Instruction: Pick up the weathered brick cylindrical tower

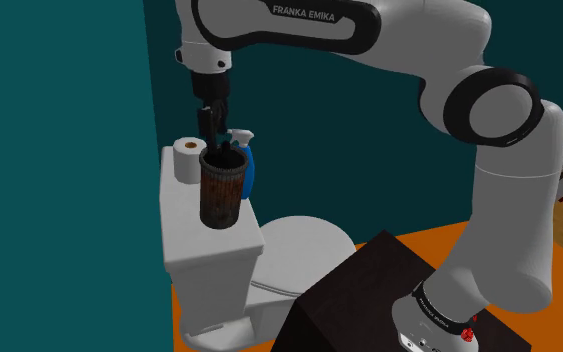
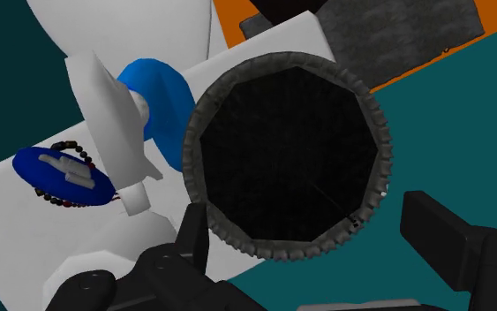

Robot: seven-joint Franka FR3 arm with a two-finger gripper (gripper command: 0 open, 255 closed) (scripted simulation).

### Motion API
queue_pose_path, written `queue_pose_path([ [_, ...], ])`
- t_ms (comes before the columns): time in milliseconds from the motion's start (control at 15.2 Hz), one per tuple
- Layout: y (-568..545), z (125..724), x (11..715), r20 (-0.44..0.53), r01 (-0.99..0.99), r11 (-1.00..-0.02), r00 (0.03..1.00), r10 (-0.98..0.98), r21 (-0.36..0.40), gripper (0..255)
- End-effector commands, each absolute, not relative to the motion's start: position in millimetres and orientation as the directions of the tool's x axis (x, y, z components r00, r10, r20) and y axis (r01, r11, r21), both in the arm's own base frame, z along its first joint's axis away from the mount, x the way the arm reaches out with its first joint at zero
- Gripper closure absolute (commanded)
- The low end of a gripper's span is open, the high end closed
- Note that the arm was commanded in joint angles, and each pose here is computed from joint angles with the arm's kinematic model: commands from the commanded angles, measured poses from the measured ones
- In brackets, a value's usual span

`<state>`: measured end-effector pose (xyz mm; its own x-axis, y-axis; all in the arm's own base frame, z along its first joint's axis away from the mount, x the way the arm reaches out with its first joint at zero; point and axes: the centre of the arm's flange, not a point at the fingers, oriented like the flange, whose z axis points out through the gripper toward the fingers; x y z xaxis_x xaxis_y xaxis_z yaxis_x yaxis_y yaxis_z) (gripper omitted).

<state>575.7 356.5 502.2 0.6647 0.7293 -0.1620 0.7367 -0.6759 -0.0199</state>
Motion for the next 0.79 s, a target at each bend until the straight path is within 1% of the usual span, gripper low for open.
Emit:
queue_pose_path([
  [0,356.4,496.6,575.3,-0.161,0.737,-0.676,0.665,0.729,-0.02,0],
  [66,356.7,496.3,575.5,-0.161,0.737,-0.676,0.665,0.729,-0.02,255],
  [726,356.5,501.9,575.3,-0.161,0.737,-0.676,0.665,0.729,-0.02,255],
])
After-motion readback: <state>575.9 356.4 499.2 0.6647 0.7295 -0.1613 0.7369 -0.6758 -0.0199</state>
